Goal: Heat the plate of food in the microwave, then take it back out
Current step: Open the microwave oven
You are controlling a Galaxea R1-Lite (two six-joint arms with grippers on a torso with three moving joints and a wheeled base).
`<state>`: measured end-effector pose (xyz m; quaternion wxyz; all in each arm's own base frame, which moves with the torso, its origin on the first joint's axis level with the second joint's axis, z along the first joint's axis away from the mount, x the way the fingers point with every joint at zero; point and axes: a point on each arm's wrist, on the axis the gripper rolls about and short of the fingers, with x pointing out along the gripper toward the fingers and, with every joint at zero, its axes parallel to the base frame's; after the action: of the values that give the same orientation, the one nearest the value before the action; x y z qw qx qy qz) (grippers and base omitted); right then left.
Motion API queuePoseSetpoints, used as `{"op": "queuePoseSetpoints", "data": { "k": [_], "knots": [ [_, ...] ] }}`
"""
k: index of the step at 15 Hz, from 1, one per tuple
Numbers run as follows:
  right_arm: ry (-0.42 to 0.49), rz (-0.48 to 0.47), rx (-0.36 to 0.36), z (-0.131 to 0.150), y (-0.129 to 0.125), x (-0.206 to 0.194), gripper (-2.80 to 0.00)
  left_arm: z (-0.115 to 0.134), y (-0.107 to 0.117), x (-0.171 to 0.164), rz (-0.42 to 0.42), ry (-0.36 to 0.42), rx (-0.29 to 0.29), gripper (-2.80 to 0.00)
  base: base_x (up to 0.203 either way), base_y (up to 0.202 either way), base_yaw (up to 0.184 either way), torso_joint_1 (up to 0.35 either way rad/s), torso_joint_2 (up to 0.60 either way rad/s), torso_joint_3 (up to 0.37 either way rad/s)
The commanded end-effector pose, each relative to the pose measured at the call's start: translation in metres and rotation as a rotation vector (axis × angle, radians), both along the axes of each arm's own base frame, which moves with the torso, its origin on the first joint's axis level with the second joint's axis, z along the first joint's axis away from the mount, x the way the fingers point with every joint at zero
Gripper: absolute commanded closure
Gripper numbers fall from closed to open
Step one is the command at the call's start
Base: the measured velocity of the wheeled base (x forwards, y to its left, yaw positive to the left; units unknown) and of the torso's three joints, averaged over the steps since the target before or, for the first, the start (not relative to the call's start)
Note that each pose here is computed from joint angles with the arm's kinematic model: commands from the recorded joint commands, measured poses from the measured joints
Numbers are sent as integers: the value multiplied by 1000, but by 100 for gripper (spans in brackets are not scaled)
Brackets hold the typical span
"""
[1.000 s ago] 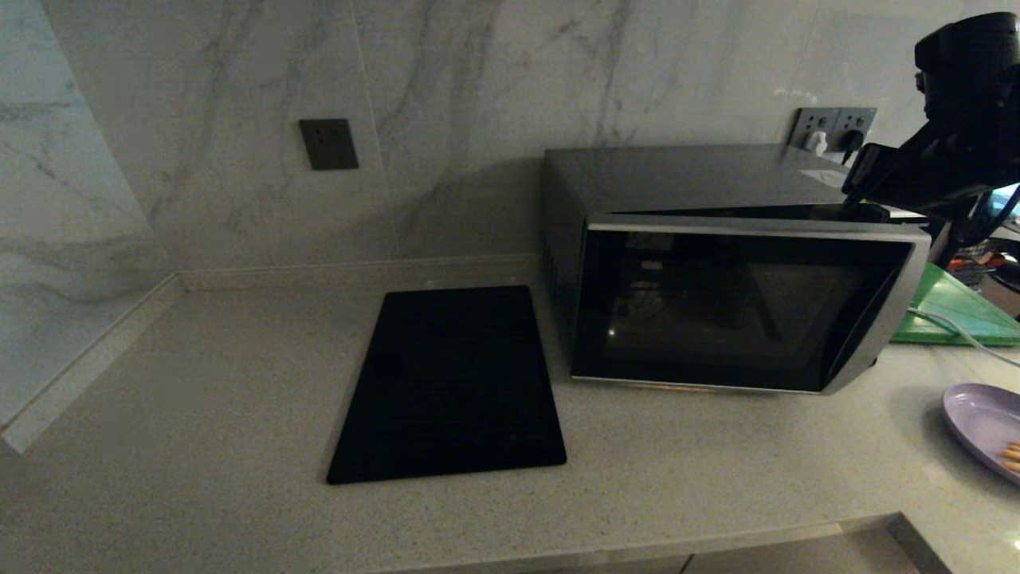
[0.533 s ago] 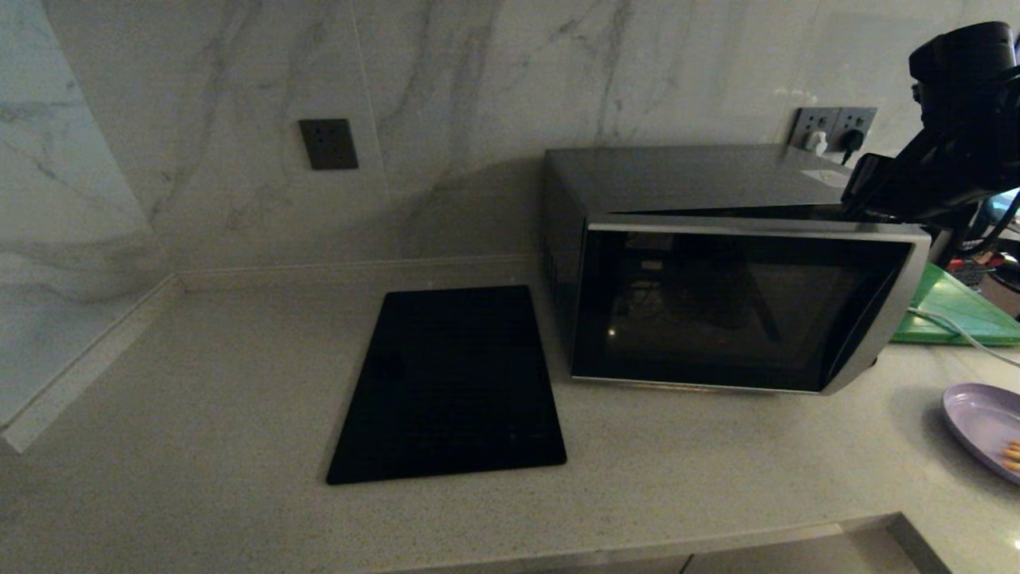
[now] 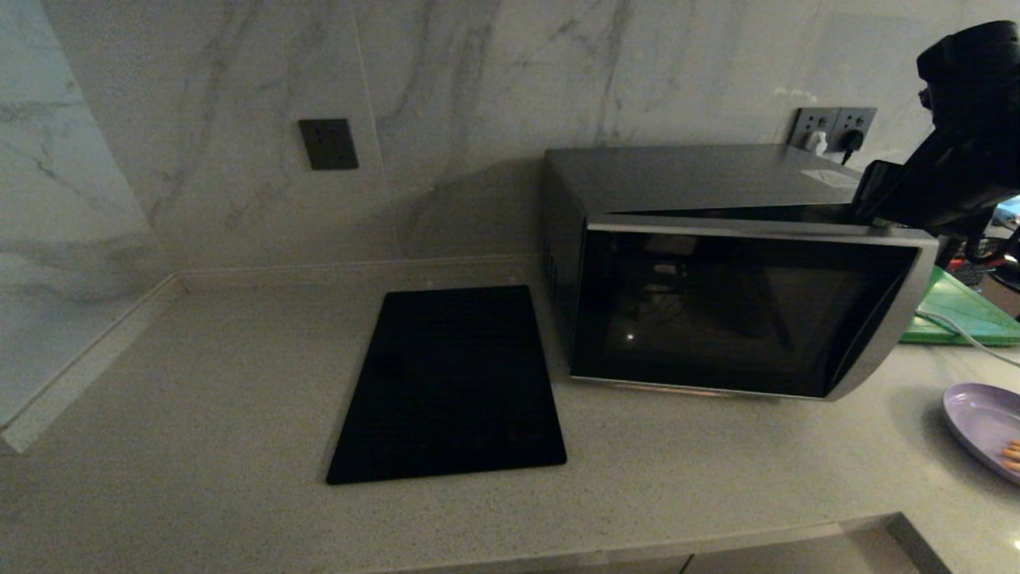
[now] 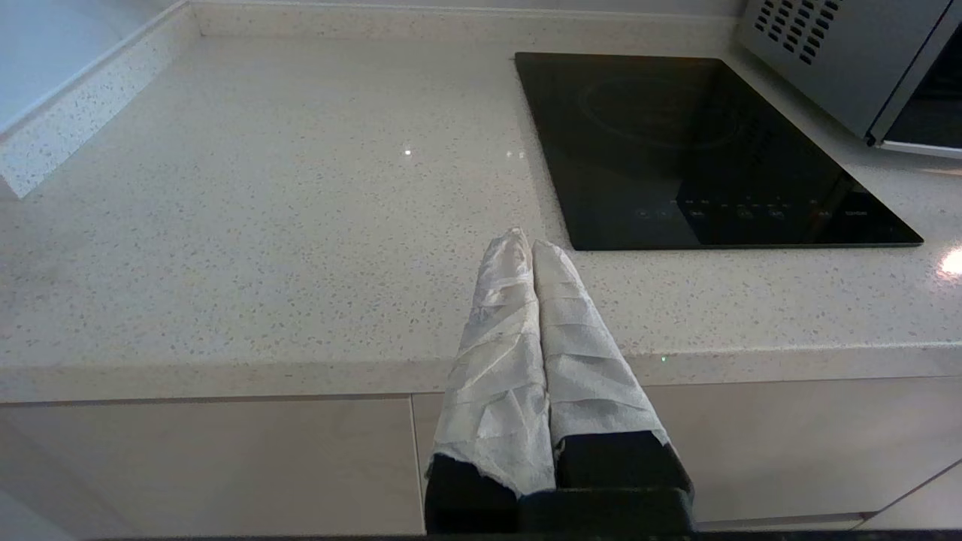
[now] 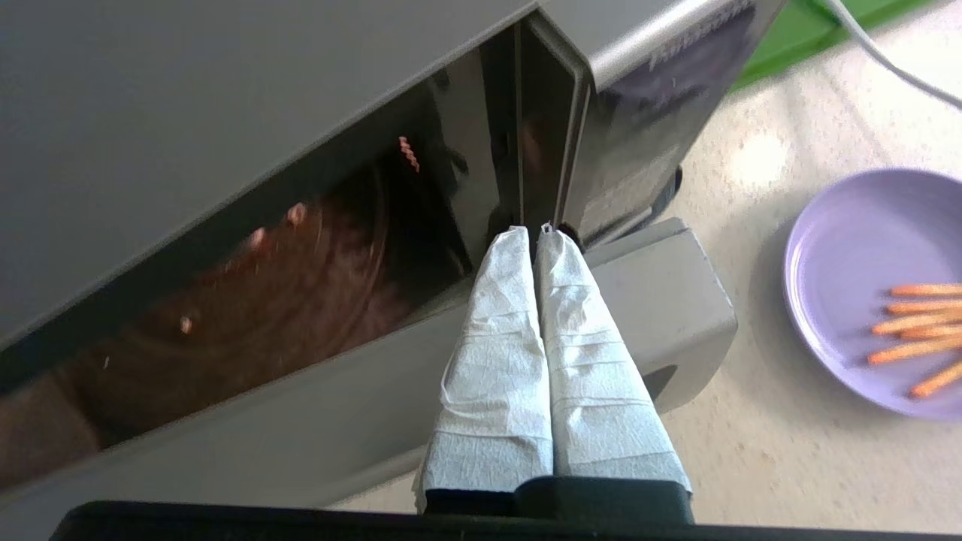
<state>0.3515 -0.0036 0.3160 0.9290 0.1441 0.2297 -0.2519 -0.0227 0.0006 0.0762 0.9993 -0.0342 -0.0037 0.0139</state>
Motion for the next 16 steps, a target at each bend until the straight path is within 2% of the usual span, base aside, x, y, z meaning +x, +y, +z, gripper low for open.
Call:
{"op": "queuePoseSetpoints", "data": {
  "k": [1, 4, 8, 16],
  "knots": [
    [14, -1, 3, 5, 0, -11, 0, 0, 0, 0, 1, 0, -1, 0, 0, 0, 0, 0, 0, 0],
    [47, -5, 20, 4, 0, -22, 0, 0, 0, 0, 0, 0, -1, 0, 0, 0, 0, 0, 0, 0],
    [114, 52, 67, 3, 1, -45, 0, 0, 0, 0, 0, 0, -1, 0, 0, 0, 0, 0, 0, 0],
    [152, 124, 117, 2, 5, -80, 0, 0, 0, 0, 1, 0, -1, 0, 0, 0, 0, 0, 0, 0]
  ]
}}
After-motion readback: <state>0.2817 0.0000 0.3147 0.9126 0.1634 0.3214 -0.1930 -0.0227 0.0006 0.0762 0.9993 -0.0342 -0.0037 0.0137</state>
